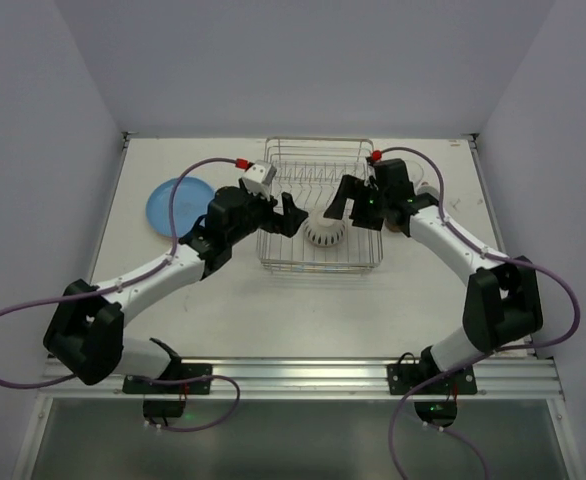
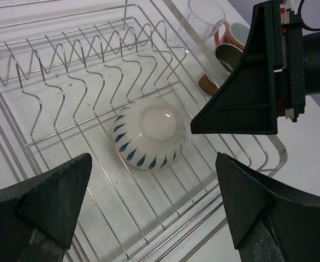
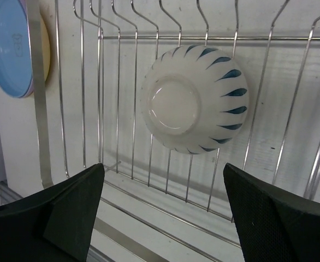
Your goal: Unload the mixed dishes from the dish rack
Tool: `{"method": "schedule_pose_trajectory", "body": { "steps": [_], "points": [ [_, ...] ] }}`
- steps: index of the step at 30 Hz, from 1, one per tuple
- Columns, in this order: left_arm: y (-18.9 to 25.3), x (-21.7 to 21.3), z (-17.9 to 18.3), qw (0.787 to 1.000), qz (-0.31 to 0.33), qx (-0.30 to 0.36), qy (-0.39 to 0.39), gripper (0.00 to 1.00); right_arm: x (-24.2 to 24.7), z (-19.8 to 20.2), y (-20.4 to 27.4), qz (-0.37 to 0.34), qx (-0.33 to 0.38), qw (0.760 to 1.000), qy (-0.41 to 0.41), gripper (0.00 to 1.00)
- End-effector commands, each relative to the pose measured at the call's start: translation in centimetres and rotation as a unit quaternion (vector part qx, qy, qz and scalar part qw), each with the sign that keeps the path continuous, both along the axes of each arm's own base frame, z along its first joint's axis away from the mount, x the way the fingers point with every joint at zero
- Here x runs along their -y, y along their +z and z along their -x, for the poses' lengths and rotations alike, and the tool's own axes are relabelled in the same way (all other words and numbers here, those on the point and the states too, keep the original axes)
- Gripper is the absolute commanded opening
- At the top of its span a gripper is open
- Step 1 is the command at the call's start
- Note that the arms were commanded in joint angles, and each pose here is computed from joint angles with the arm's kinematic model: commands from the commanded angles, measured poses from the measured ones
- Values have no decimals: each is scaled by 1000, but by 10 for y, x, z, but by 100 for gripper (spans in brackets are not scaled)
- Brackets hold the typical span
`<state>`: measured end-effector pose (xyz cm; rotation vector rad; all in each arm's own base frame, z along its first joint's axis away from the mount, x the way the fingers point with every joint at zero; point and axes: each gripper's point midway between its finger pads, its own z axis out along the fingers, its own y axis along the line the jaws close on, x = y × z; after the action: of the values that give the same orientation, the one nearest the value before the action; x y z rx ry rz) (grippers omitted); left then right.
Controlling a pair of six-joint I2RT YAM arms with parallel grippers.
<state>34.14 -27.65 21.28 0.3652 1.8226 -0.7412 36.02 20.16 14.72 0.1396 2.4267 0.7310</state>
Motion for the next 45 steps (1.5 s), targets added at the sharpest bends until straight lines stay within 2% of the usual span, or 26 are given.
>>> {"method": "schedule_pose_trajectory", "body": {
  "steps": [1, 11, 14, 21, 28, 34, 45],
  "points": [
    [-8, 19, -4, 999, 17, -43, -20, 100, -26, -2, 5, -61, -8, 998, 32, 92],
    [-31, 45, -25, 995, 54, -82, -22, 100, -32, -11, -19, -109, -38, 993, -15, 93],
    [-36, 49, -29, 993, 76, -92, -15, 100, -28, -13, -15, -112, -31, 993, -36, 93],
    [-30, 50, -38, 980, 174, -92, -1, 100, -9, -5, -1, -127, -1, 986, -107, 91],
    [-43, 57, -52, 970, 197, -145, 13, 100, 12, -1, 4, -129, 12, 976, -177, 86],
    [-50, 65, -58, 955, 237, -176, 7, 100, 8, -2, -6, -131, -9, 976, -175, 84],
    [-68, 57, -59, 951, 243, -189, 35, 100, -6, -17, -46, -108, -43, 983, -144, 86]
  ]
}}
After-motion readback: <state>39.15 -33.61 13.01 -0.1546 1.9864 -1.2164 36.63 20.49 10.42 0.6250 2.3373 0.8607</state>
